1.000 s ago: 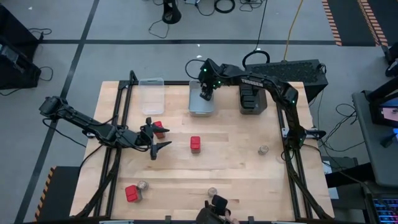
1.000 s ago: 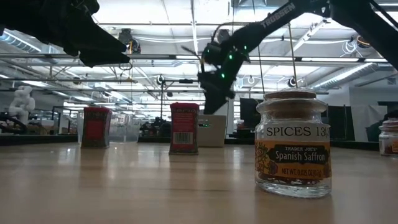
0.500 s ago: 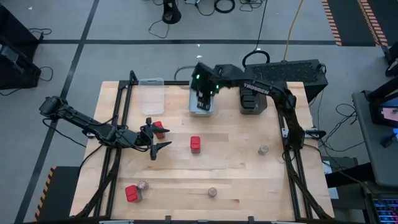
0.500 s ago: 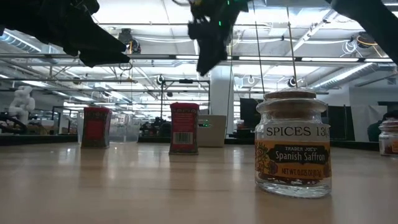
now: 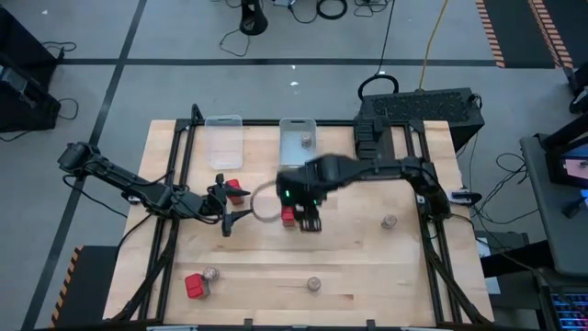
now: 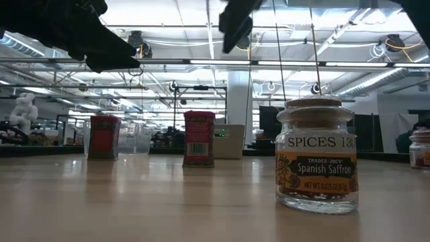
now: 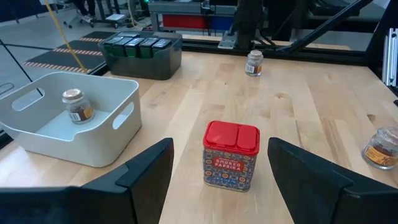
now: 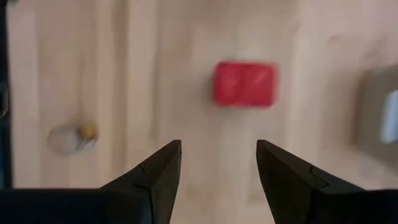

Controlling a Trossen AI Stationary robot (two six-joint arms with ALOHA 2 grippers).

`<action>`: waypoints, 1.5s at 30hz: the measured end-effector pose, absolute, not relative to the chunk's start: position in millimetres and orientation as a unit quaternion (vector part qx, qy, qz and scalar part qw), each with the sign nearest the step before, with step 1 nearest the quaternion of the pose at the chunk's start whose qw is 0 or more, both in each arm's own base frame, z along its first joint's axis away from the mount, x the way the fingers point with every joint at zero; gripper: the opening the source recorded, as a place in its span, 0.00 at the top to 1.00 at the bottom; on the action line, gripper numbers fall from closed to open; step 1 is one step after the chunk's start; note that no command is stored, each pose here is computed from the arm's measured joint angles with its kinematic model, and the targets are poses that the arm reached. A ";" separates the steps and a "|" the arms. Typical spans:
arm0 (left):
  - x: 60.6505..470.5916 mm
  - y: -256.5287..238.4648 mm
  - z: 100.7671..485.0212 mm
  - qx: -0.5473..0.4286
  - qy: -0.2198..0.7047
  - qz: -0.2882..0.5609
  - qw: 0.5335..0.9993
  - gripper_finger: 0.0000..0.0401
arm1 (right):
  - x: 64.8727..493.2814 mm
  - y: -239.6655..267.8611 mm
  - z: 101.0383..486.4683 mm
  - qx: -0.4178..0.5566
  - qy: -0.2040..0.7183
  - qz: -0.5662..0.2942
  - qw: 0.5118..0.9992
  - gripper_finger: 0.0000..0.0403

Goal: Sort spices by type
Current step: Put the right brown seasoning bottle into the light gray bin

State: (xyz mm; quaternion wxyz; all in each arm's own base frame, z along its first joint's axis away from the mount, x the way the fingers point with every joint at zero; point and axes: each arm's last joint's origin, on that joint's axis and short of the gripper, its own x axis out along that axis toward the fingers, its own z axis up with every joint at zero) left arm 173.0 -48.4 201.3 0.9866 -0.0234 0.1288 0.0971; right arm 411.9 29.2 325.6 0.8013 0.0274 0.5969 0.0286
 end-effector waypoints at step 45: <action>171.6 -58.0 192.3 -0.066 0.158 0.084 0.982 0.34 | 185.1 20.4 217.0 0.197 0.719 -0.181 0.642 0.52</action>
